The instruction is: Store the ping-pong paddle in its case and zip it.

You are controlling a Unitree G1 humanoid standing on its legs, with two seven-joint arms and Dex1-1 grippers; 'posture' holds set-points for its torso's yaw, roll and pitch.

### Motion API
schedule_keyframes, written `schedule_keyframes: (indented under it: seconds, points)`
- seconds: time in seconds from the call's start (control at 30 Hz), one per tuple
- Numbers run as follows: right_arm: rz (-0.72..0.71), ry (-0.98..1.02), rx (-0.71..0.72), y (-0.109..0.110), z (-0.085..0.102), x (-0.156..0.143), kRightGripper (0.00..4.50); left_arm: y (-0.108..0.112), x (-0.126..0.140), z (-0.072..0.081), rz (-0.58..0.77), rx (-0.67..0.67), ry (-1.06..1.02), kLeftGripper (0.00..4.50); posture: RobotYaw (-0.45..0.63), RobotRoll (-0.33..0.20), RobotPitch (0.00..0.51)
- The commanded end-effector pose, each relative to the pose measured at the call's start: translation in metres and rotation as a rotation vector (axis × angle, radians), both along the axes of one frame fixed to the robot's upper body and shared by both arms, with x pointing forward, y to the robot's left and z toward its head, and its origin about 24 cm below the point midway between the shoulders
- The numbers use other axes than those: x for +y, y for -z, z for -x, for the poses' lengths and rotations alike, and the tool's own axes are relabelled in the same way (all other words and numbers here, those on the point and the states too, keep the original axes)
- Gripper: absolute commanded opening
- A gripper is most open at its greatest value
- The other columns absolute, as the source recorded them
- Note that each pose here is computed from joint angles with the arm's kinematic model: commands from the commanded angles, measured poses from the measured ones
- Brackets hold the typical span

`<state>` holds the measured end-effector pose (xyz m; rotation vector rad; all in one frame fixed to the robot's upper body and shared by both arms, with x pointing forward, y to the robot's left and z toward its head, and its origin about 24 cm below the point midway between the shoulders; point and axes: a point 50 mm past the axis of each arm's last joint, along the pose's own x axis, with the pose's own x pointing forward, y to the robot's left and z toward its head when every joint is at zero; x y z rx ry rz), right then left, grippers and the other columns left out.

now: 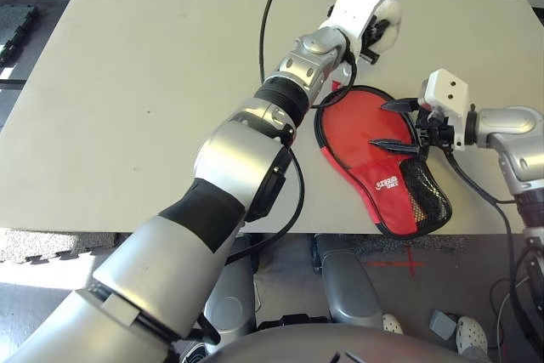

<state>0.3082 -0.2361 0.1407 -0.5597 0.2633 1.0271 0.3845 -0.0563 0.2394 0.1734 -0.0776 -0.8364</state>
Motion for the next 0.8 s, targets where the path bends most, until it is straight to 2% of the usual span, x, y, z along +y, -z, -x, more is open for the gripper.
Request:
schedule_keyframes:
  seconds: [0.03, 0.07, 0.23, 0.37, 0.47, 0.6, 0.7, 0.8]
  points:
    - [0.090, 0.031, 0.248, 0.059, 0.016, -0.003, 4.50, 0.023, -0.085, 0.063, 0.020, 0.086, 0.309, 4.32, -0.21, 0.000, 0.270]
    - [0.090, 0.032, 0.247, 0.059, 0.016, -0.003, 4.50, 0.023, -0.084, 0.063, 0.023, 0.096, 0.321, 4.47, -0.21, 0.000, 0.271]
    - [0.091, 0.037, 0.244, 0.060, 0.013, -0.003, 4.50, 0.018, -0.076, 0.056, 0.032, 0.104, 0.334, 4.47, -0.19, 0.000, 0.272]
    - [0.091, 0.038, 0.241, 0.061, 0.012, -0.002, 4.50, 0.009, -0.056, 0.041, 0.031, 0.078, 0.320, 4.47, -0.18, 0.000, 0.271]
    - [0.085, 0.041, 0.238, 0.060, 0.011, -0.002, 4.50, 0.002, -0.028, 0.022, 0.016, 0.061, 0.274, 4.47, -0.17, 0.000, 0.270]
    - [0.074, 0.057, 0.235, 0.059, 0.011, -0.005, 4.50, 0.007, 0.026, 0.002, -0.123, 0.019, 0.299, 4.47, -0.15, 0.000, 0.268]
    - [0.071, 0.063, 0.236, 0.060, 0.011, -0.006, 4.50, 0.017, 0.058, -0.001, -0.192, 0.027, 0.327, 4.47, -0.14, 0.000, 0.268]
    - [0.068, 0.067, 0.238, 0.060, 0.011, -0.007, 4.50, 0.032, 0.088, 0.005, -0.265, 0.032, 0.334, 4.47, -0.13, 0.000, 0.268]
